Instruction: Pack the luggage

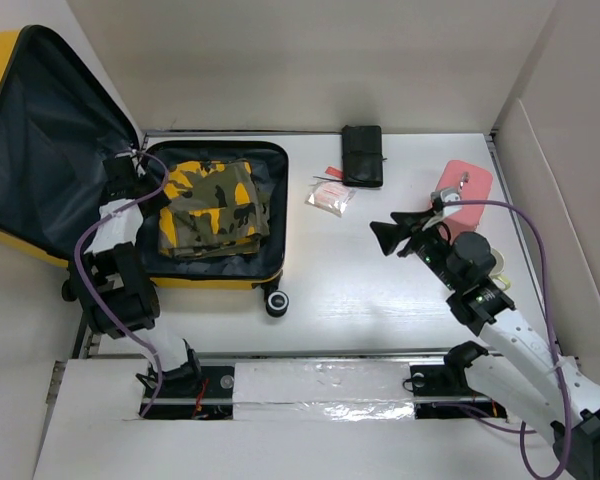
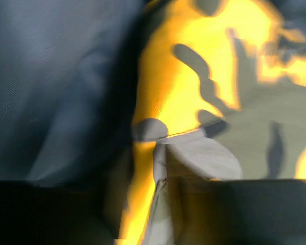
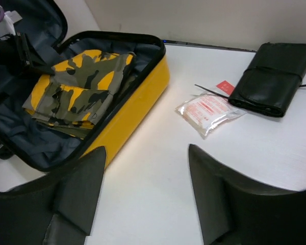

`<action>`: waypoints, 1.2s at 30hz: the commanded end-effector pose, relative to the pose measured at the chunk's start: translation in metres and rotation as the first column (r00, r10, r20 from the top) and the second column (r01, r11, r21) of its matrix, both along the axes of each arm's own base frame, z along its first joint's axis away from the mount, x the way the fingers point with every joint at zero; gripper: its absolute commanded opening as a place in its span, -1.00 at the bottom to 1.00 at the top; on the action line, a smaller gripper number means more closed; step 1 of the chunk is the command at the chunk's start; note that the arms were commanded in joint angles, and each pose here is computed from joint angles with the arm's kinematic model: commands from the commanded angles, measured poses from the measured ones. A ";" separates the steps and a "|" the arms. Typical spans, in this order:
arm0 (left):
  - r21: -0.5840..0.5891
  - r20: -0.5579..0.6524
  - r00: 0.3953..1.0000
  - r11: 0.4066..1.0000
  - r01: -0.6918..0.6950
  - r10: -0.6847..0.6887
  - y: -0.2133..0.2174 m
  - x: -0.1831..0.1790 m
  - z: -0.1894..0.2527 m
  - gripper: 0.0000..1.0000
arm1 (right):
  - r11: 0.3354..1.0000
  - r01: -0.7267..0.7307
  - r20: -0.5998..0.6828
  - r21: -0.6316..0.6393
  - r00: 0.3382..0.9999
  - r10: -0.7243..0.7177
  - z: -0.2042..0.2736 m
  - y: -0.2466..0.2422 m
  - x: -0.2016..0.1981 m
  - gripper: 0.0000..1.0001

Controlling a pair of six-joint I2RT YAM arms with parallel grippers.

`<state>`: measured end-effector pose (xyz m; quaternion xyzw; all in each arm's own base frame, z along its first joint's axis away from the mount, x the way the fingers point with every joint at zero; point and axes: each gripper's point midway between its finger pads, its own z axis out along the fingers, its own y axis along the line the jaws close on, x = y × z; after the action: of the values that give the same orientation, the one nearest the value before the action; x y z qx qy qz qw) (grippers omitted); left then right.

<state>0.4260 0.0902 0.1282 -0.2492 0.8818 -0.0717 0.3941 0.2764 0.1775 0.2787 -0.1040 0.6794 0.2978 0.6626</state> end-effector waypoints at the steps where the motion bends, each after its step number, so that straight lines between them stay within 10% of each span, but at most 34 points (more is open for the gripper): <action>1: 0.100 -0.069 0.985 0.983 -0.151 0.158 0.037 -0.006 -0.004 -0.28 | 0.999 0.033 0.028 -0.011 0.999 -0.032 0.008 -0.001 0.008 0.22; 3: 0.101 -0.064 0.968 0.967 -0.235 0.242 0.045 -0.009 0.002 0.22 | 0.999 0.043 0.009 -0.025 0.999 -0.043 0.004 -0.001 0.013 -0.20; 7: 0.066 0.051 0.950 0.948 -0.312 0.310 0.045 -0.015 0.035 0.43 | 0.994 0.055 -0.068 -0.091 0.996 -0.062 -0.020 0.005 0.030 -0.84; 11: -0.011 0.315 0.930 0.980 -0.198 0.191 -0.015 -0.019 0.113 0.15 | 0.983 0.082 -0.158 -0.164 0.982 -0.108 -0.048 0.012 0.058 -0.89; 14: -0.059 0.510 0.860 0.997 0.050 -0.013 -0.099 -0.036 0.165 -0.68 | 0.970 0.067 -0.255 -0.233 0.958 -0.128 -0.071 0.027 0.089 -0.92; 16: -0.076 0.546 0.828 0.976 0.204 -0.130 -0.148 -0.054 0.175 -1.00 | 0.954 0.072 -0.320 -0.292 0.932 -0.168 -0.108 0.037 0.111 -0.83; 22: -0.046 0.602 0.722 0.888 0.458 -0.341 -0.198 -0.126 0.184 -1.00 | 0.895 0.122 -0.417 -0.428 0.852 -0.316 -0.165 0.050 0.177 0.39; 25: 0.016 0.599 0.672 0.846 0.532 -0.435 -0.205 -0.152 0.177 -0.99 | 0.881 0.144 -0.437 -0.450 0.825 -0.358 -0.167 0.059 0.202 0.45; 29: 0.074 0.611 0.601 0.794 0.604 -0.515 -0.213 -0.176 0.173 -0.21 | 0.853 0.142 -0.494 -0.502 0.763 -0.417 -0.205 0.066 0.224 0.45; 36: 0.139 0.614 0.532 0.744 0.654 -0.583 -0.229 -0.201 0.172 -0.12 | 0.830 0.139 -0.561 -0.540 0.677 -0.477 -0.236 0.065 0.244 0.30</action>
<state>0.2347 -0.1325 0.2922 0.0584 0.7391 -0.3336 0.5823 0.5189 0.2511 0.0451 -0.0427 0.9182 0.0462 0.3912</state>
